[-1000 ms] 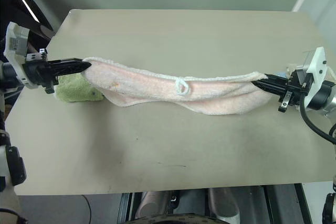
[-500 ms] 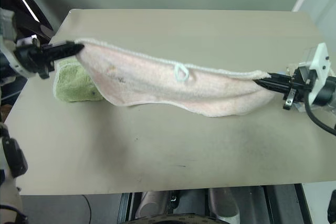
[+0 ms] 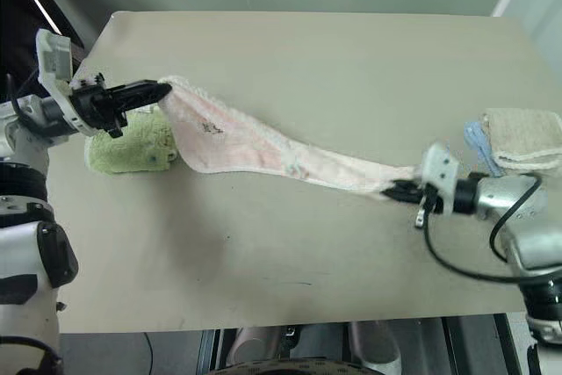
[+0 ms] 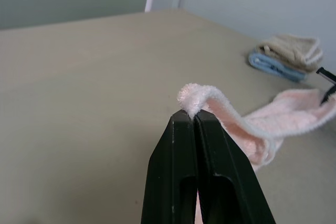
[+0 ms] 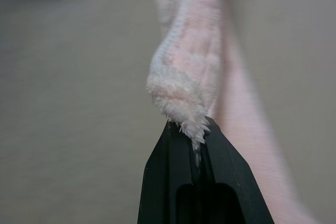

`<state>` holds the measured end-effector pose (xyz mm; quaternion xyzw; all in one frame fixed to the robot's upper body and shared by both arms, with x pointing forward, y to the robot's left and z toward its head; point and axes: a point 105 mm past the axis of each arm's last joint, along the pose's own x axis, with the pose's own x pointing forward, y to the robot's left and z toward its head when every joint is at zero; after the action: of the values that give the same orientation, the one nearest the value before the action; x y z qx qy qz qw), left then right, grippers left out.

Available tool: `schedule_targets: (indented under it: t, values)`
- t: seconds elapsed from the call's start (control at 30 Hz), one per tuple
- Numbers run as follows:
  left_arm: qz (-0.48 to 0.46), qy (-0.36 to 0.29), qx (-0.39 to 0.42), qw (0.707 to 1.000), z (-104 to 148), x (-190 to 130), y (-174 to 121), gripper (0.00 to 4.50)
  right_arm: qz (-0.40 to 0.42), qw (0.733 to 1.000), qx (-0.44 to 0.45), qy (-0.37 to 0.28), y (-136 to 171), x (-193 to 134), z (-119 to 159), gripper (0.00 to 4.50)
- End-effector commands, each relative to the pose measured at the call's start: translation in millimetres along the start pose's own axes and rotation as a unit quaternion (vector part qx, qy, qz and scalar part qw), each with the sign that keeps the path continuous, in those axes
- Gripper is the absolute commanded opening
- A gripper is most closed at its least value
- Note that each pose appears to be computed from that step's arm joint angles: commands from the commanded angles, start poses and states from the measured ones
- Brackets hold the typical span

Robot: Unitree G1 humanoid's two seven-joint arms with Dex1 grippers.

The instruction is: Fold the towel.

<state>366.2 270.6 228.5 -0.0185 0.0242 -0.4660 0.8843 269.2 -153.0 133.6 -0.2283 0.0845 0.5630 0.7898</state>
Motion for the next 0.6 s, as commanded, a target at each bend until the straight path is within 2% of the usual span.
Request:
schedule_targets:
  t: [0.03,0.17,0.3,0.47,0.6]
  values:
    - [-0.009,-0.006,0.026,1.000,10.0,2.6,-3.9,0.03,0.007,0.999,-0.036,0.029,9.5,10.6,2.9,0.00]
    - [-0.022,-0.001,0.027,0.999,3.4,10.7,-7.6,0.03,-0.028,0.998,-0.028,0.039,3.6,29.5,-9.3,0.00]
    - [-0.028,0.004,0.028,0.999,-3.1,16.6,-9.5,0.00,-0.028,0.998,-0.036,0.054,1.9,36.5,-17.9,0.98]
    - [-0.037,0.012,0.032,0.999,-5.0,19.6,-11.7,0.00,0.003,0.999,-0.028,0.035,5.8,26.7,-0.1,2.58]
    - [-0.036,0.013,0.032,0.999,-5.0,19.8,-11.3,0.00,0.046,0.999,-0.003,0.021,10.1,11.3,18.8,2.58]
